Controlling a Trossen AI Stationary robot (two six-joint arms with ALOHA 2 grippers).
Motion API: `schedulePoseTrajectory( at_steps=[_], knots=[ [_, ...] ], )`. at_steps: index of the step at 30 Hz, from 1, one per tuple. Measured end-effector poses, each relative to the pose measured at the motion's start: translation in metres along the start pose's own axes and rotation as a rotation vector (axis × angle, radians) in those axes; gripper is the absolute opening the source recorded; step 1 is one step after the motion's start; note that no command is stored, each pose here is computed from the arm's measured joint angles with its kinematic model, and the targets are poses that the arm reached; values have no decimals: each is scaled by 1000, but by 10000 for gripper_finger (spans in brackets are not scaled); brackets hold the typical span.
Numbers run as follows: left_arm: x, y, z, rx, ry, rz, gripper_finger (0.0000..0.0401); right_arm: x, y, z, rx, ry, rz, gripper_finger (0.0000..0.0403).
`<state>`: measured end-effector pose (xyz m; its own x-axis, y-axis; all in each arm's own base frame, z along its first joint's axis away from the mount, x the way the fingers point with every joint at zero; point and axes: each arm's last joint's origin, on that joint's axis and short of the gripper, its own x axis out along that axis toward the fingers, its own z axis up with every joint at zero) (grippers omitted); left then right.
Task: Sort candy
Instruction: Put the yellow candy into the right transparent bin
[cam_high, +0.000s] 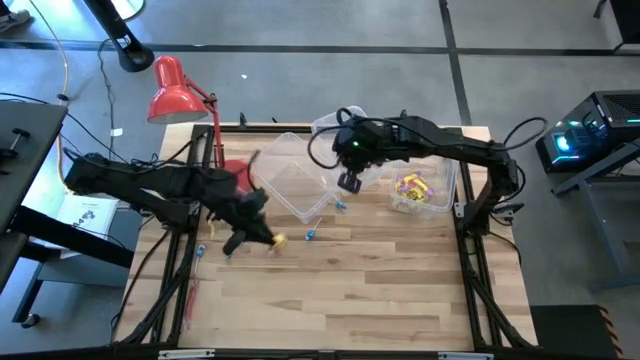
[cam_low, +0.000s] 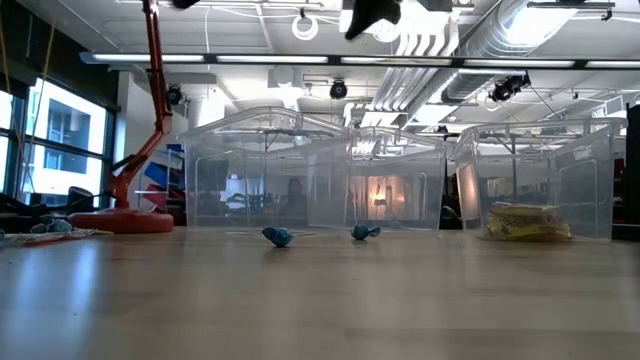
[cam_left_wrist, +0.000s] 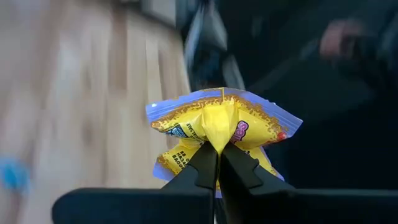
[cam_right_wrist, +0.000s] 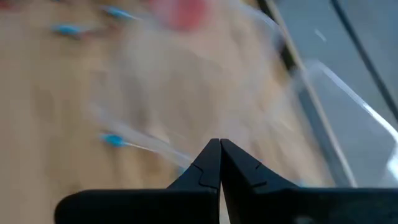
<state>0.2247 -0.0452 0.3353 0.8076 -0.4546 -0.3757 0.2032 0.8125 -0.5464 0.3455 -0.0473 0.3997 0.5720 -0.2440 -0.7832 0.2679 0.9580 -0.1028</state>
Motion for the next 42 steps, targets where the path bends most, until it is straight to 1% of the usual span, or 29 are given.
schedulePoseTrajectory(
  at_steps=[3,6,8,11,14,17,19,22,24,27,30,32,36,42],
  knots=[
    [1,-2,15,80,-194,76,0,-22,16,3,-62,-107,126,0],
    [3,1,26,136,-313,129,0,-48,30,2,-85,-199,219,0],
    [5,5,33,153,-367,127,0,-69,37,0,-63,-260,261,0],
    [10,11,42,166,-437,120,0,-95,44,-2,33,-350,316,0],
    [15,20,49,170,-491,131,0,-104,49,0,114,-416,287,3],
    [19,32,55,163,-524,154,0,-103,56,1,126,-432,250,25],
    [19,37,60,166,-532,176,0,-101,61,1,121,-421,253,54],
    [14,39,70,207,-555,206,0,-95,69,1,121,-408,261,110],
    [10,38,76,233,-581,219,0,-96,73,0,105,-414,242,151],
    [4,34,84,263,-605,239,0,-99,74,0,104,-445,170,206],
    [0,29,90,300,-617,290,0,-101,76,2,74,-492,81,244],
    [0,29,89,315,-621,340,0,-103,77,5,52,-531,63,253],
    [0,29,90,325,-642,416,0,-105,77,9,39,-570,62,256],
    [-1,29,91,322,-665,439,0,-86,79,16,2,-552,26,256]
  ],
)
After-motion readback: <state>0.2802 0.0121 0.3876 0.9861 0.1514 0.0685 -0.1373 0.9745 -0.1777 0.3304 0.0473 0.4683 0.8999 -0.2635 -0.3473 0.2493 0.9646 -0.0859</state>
